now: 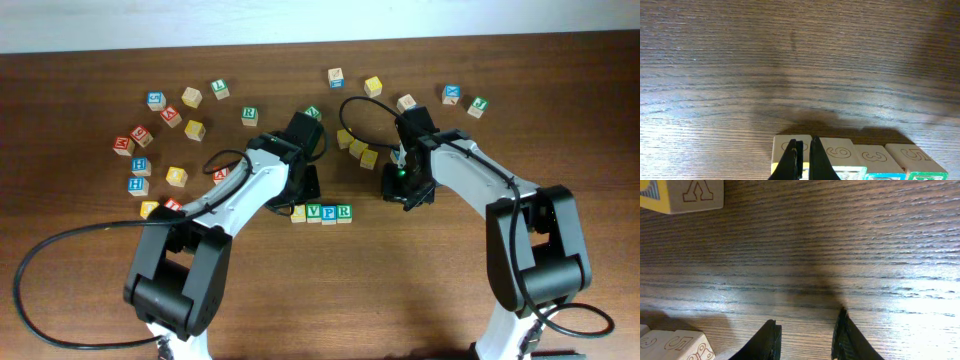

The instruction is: Spell out CVPR

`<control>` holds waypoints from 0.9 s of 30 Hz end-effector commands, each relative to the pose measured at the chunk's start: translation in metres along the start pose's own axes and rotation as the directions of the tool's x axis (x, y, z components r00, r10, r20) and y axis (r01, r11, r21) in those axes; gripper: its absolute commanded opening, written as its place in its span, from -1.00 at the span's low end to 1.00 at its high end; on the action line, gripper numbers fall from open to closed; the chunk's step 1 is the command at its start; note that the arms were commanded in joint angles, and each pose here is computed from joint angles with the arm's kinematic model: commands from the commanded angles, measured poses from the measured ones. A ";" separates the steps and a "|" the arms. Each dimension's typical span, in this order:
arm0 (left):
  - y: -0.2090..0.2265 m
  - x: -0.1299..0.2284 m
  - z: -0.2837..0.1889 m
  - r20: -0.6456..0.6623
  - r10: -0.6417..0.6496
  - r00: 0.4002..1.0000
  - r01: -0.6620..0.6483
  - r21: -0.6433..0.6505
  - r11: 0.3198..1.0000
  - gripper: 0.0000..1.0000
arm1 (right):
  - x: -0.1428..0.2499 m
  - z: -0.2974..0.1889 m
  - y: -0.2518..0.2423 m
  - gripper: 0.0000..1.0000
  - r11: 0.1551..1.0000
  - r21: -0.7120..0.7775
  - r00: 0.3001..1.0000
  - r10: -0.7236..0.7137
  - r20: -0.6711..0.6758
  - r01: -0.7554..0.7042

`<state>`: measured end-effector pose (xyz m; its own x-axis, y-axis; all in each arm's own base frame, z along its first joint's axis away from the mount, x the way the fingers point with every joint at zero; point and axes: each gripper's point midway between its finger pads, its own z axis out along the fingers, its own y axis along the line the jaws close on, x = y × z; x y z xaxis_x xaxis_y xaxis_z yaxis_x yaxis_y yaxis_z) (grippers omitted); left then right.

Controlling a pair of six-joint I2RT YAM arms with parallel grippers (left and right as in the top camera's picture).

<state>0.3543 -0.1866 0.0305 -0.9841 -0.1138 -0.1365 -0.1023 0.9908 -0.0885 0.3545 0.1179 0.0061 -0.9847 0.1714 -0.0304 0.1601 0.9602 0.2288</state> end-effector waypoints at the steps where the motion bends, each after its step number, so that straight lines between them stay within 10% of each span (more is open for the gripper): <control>1: 0.002 0.007 0.005 -0.031 0.014 0.999 -0.015 -0.009 1.000 -1.00 | 0.003 0.011 -0.010 -0.44 1.000 0.032 1.000 -0.001 -0.020 0.001; 20: 0.048 -0.022 -0.014 -0.042 -0.086 0.995 0.084 -0.042 0.996 -1.00 | 0.017 0.013 -0.001 -0.45 0.999 0.038 0.998 -0.031 -0.057 0.033; 27: 0.055 0.030 0.009 -0.220 -0.088 0.972 0.085 -0.023 0.996 -1.00 | 0.042 0.029 0.039 -0.46 0.995 0.047 0.994 -0.078 -0.079 0.082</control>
<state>0.3373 -0.1202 0.0289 -0.9725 -0.2298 0.0392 -0.2311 0.9723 -0.0348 0.3364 0.1608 0.0053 -0.9969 0.0734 -0.0297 0.0656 0.9756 0.2093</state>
